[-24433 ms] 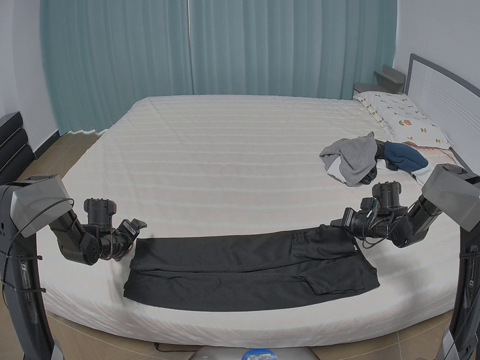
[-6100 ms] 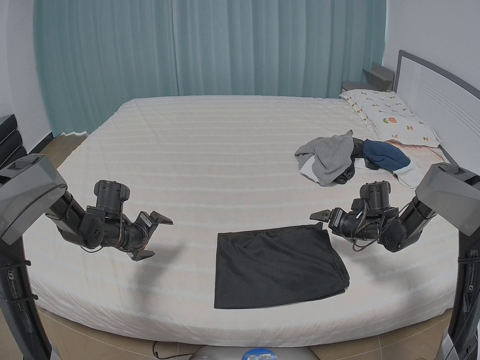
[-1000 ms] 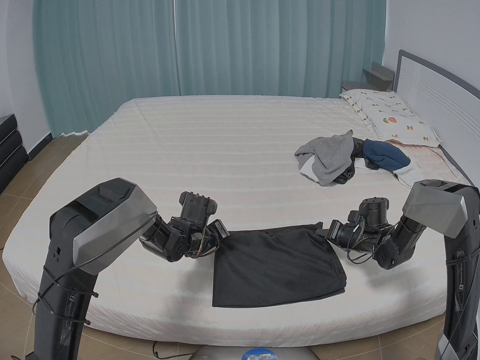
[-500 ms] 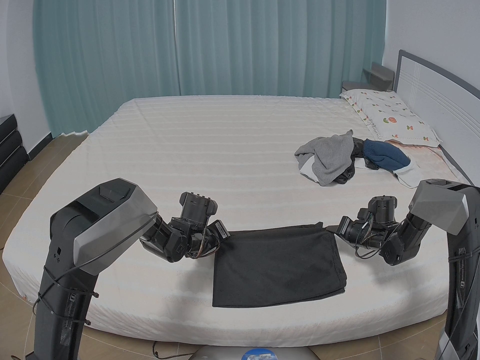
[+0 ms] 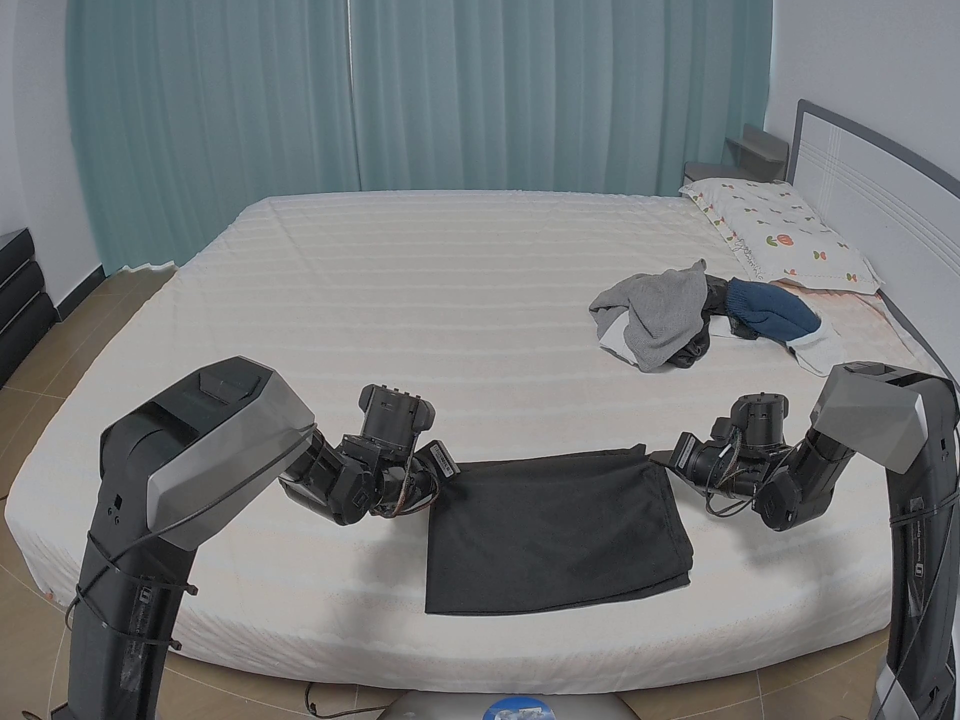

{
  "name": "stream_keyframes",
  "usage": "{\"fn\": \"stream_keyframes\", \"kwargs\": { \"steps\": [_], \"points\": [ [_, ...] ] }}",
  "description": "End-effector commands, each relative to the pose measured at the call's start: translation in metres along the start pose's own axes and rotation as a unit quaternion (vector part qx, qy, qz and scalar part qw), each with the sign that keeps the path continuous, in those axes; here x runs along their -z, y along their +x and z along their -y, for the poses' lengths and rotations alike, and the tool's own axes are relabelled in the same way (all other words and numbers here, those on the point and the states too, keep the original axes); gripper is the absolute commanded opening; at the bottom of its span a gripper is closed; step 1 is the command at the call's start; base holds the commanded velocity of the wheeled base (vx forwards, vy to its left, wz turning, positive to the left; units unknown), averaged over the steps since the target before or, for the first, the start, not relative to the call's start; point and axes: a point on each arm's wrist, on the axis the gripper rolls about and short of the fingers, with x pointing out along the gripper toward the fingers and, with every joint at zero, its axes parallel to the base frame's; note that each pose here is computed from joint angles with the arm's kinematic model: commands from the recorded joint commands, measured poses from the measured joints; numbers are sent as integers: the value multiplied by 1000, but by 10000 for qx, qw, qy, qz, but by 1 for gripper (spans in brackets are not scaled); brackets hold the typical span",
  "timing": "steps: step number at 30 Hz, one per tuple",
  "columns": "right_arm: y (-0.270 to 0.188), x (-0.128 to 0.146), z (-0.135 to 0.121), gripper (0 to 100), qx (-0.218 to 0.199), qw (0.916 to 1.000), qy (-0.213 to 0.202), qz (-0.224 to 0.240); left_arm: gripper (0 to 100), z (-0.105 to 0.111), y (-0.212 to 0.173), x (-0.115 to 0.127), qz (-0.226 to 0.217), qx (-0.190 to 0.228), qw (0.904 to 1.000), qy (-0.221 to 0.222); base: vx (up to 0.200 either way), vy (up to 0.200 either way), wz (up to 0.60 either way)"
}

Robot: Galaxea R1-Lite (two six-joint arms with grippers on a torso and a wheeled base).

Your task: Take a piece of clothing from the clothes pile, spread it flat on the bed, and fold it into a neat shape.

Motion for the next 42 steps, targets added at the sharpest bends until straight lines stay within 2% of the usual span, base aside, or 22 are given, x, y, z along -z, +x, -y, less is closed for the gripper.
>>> {"fn": "stream_keyframes", "kwargs": {
  "steps": [1, 6, 8, 10, 13, 16, 23, 33, 34, 42],
  "points": [
    [0, 2, 0, 100, 1, 10000, 9, -41, 100, 1, -2, -1, 9, 19, 10000, -18, 0, 0, 0],
    [-14, -4, -9, 100, -31, 9999, 131, 31, 100, 1, -2, -2, 18, 21, 10000, -31, 0, 0, 0],
    [-35, -9, -15, 100, -39, 9994, 337, 49, 100, 0, -3, -3, 48, 27, 10000, -72, 0, 0, 0],
    [-49, -10, -18, 100, -51, 9994, 349, 20, 100, 0, -5, -4, 121, 86, 9997, -208, 0, 0, 0],
    [-70, -2, -22, 100, -189, 9988, 340, -284, 100, 2, -12, -9, 378, 345, 9969, -592, 0, 0, 0],
    [-88, 13, -23, 100, -297, 9970, 165, -690, 100, -2, -22, -11, 500, 551, 9944, -747, 0, 0, 0],
    [-101, 43, -10, 100, -114, 9913, -468, -1225, 100, -12, -39, -4, 408, 410, 9951, -795, 0, 0, 0],
    [-100, 49, -6, 100, -47, 9890, -619, -1339, 100, -17, -39, -7, 433, 364, 9948, -841, 0, 0, 0],
    [-101, 50, -5, 0, -28, 9887, -629, -1363, 100, -17, -39, -7, 433, 364, 9948, -841, 0, 0, 0],
    [-110, 56, 1, 0, 77, 9847, -868, -1507, 100, -17, -39, -7, 429, 357, 9949, -841, 0, 0, 0]
  ]
}}
